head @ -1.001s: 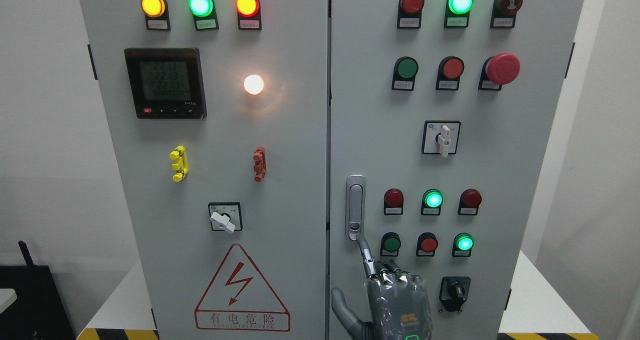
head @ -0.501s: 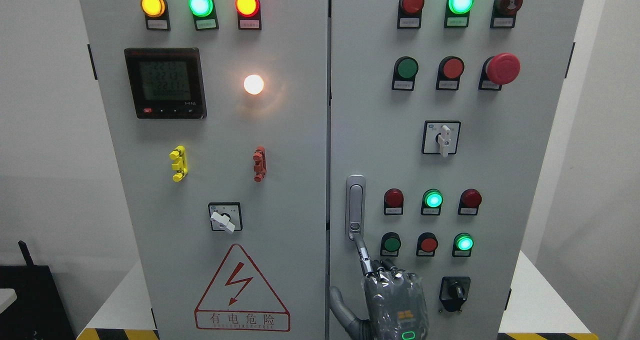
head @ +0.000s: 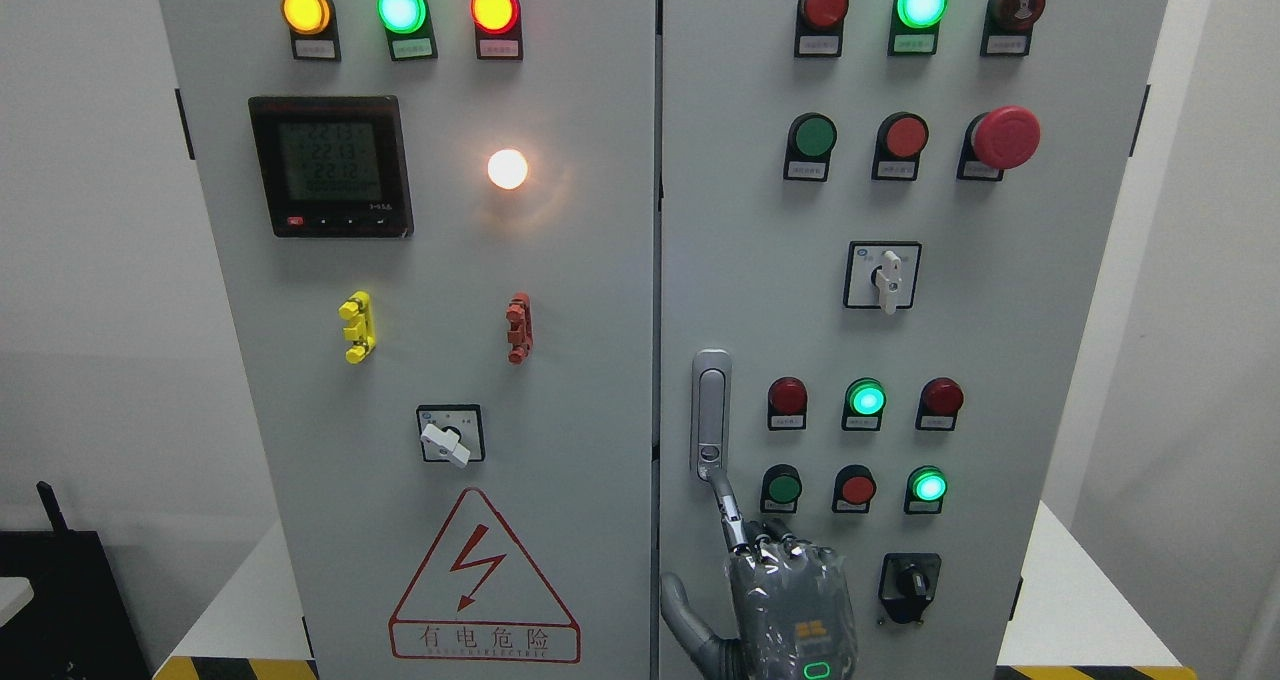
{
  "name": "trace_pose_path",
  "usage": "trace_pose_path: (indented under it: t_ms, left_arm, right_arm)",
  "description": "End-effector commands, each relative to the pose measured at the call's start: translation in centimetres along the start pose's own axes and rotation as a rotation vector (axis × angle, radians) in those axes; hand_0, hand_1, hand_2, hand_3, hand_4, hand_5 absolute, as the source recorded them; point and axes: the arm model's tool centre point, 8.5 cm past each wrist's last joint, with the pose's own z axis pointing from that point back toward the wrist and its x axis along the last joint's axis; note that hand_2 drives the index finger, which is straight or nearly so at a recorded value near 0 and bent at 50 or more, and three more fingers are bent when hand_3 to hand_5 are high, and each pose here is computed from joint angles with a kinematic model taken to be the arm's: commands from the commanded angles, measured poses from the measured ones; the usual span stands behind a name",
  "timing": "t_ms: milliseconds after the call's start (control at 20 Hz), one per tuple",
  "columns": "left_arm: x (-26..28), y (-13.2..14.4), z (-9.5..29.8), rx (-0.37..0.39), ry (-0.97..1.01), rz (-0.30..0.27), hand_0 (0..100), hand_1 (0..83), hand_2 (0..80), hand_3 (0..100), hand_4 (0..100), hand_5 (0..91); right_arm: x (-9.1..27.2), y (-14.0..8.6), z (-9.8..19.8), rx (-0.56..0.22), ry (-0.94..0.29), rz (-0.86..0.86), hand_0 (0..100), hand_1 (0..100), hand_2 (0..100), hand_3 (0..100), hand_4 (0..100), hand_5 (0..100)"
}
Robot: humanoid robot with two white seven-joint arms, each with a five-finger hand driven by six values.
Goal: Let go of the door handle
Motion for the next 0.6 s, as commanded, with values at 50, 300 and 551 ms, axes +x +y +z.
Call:
trace_pose_path:
  t_ms: [50, 300, 551]
  left_arm:
    - [-0.93, 0.0, 0.06, -0.002, 0.0, 0.002, 12, 38.9, 0.0, 0, 0, 0.0]
    - [-0.93, 0.0, 0.06, -0.002, 0.0, 0.002, 12, 38.9, 0.0, 0, 0, 0.0]
    - [-0.98, 0.01, 0.06, -0.002, 0.001, 0.002, 12, 38.9, 0.0, 0, 0, 0.0]
  right_arm:
    - [-0.03, 0.17, 0.05, 0.005, 0.001, 0.0, 36, 17, 0, 80, 78, 97]
    - [0.01, 0.23, 0.05, 0.008, 0.002, -0.002, 36, 17, 0, 80, 79, 98]
    - [-0.01, 0.42, 0.16, 0.015, 0.002, -0.005, 37, 17, 0, 81, 80, 98]
